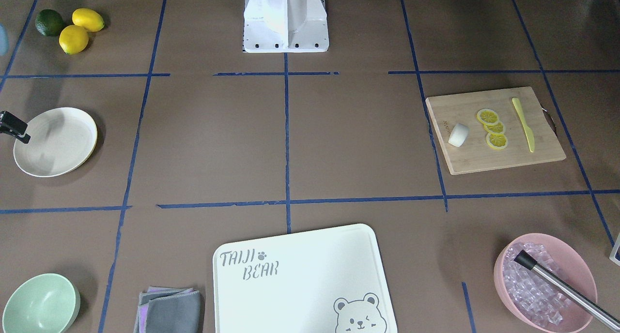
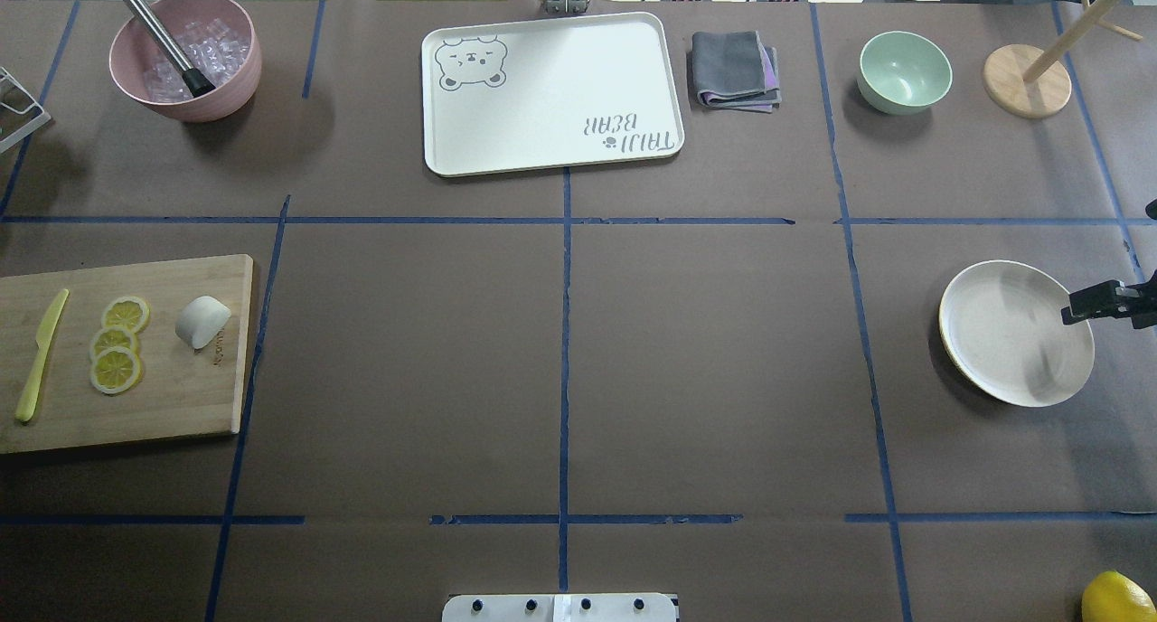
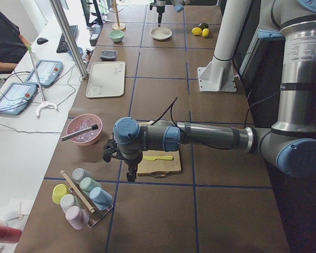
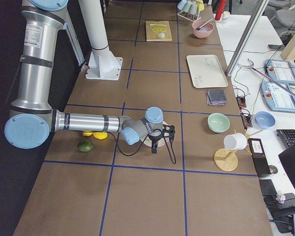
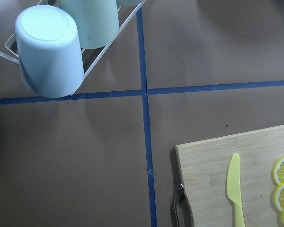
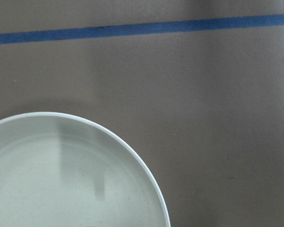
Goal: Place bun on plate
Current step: 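Grasp the rim of the white plate with the right gripper, then slide the white plate toward the table centre with the right gripper, then release the plate and retract the right gripper while the left reaches the bun, then grasp the white bun on the cutting board with the left gripper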
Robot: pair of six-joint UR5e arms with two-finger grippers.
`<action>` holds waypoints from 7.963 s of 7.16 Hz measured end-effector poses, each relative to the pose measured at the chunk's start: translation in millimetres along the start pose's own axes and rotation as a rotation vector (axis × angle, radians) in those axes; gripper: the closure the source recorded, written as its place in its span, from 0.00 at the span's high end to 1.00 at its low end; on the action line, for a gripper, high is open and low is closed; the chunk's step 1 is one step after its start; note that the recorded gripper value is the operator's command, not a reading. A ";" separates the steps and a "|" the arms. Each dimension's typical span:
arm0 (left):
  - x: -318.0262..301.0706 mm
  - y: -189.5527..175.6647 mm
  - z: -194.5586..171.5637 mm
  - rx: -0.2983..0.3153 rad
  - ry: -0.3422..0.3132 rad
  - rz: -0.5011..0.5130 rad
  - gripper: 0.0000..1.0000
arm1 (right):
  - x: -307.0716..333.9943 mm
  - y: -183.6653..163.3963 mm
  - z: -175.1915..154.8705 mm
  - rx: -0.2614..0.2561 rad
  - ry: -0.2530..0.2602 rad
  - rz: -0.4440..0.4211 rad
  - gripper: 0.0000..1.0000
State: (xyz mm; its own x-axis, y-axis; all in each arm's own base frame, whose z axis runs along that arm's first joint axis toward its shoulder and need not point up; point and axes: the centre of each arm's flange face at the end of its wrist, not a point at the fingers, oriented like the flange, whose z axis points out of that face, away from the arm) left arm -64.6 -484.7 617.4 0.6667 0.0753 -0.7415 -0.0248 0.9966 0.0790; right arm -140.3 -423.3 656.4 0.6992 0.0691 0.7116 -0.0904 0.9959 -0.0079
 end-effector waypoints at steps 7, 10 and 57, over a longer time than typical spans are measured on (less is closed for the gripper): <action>1.6 -0.6 -1.5 0.004 -0.001 0.008 1.00 | -4.1 5.3 16.2 -0.033 0.006 -0.020 0.00; 1.9 -1.0 -2.1 0.005 -0.001 0.006 1.00 | -7.2 9.4 7.8 -0.017 -0.049 -0.044 0.00; 361.6 38.8 210.5 0.048 -0.066 0.045 0.72 | -164.7 -109.4 -152.7 0.017 0.000 -0.172 1.00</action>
State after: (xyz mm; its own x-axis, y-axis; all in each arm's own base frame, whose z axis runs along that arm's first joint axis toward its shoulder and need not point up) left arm 332.3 -426.0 492.6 0.7131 0.1158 -0.6914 -0.0209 0.9893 0.1442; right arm -137.2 -534.7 432.8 0.7051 -0.1020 0.7018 0.0181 0.9919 0.1260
